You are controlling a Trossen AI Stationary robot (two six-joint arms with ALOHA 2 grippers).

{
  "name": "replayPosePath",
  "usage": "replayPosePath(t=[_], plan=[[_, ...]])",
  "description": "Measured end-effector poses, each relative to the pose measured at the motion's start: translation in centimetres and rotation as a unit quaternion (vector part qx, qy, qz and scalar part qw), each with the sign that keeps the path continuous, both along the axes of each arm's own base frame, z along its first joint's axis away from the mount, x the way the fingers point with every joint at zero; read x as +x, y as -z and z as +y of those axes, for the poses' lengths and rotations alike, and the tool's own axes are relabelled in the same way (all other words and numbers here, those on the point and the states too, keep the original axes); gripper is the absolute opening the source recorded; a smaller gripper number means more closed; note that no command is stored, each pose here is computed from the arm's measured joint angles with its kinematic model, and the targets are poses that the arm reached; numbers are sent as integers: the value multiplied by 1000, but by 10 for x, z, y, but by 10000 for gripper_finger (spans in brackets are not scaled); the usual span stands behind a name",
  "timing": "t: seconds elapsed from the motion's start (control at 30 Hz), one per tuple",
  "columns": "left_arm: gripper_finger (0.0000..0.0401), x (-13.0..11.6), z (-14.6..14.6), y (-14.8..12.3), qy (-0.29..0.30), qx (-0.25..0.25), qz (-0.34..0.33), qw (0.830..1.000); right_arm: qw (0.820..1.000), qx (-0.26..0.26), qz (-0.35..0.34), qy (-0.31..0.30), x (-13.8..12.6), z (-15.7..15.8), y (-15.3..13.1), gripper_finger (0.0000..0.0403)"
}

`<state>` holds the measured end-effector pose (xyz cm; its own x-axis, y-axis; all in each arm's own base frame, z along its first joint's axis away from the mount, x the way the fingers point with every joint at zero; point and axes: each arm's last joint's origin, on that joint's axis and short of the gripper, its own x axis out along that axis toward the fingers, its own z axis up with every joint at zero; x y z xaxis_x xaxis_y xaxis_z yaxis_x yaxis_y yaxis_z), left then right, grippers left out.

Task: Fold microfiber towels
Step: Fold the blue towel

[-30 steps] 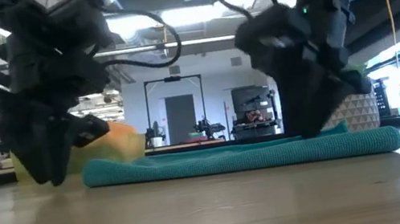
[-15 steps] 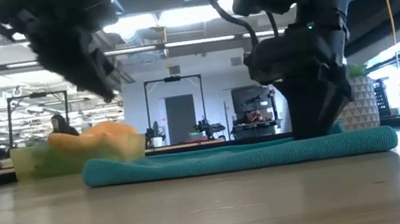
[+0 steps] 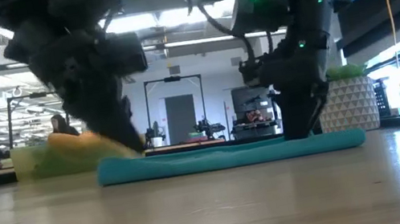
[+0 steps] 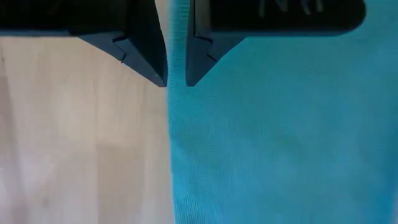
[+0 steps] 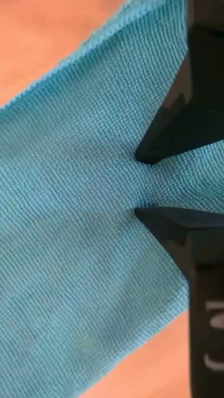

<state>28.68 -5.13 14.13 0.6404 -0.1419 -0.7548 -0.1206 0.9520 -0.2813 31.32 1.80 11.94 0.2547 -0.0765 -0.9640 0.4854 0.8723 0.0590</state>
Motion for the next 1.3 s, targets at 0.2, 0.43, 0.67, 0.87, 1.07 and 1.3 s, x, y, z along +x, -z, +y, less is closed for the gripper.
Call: replayPosePath(t=[0.2, 0.43, 0.67, 0.87, 1.07, 1.3], plan=[[45, -6, -10, 16, -8, -39, 64, 997, 1000, -3, 23, 9, -1, -17, -8, 140], [44, -7, -19, 15, -22, -63, 67, 996, 999, -26, 22, -18, 3, -30, -24, 141], [44, -9, -18, -14, -23, -76, 22, 997, 998, -27, -51, -30, 5, -18, -74, 141], [40, -22, 1, -42, -65, 33, -17, 997, 983, -32, -172, -55, 12, 24, -105, 140], [34, -18, 35, -40, -84, 152, -22, 985, 942, -49, -321, -82, 38, 73, -104, 140], [31, -7, 60, -5, -38, 88, 11, 995, 943, -73, -290, -144, 80, 94, -81, 140]])
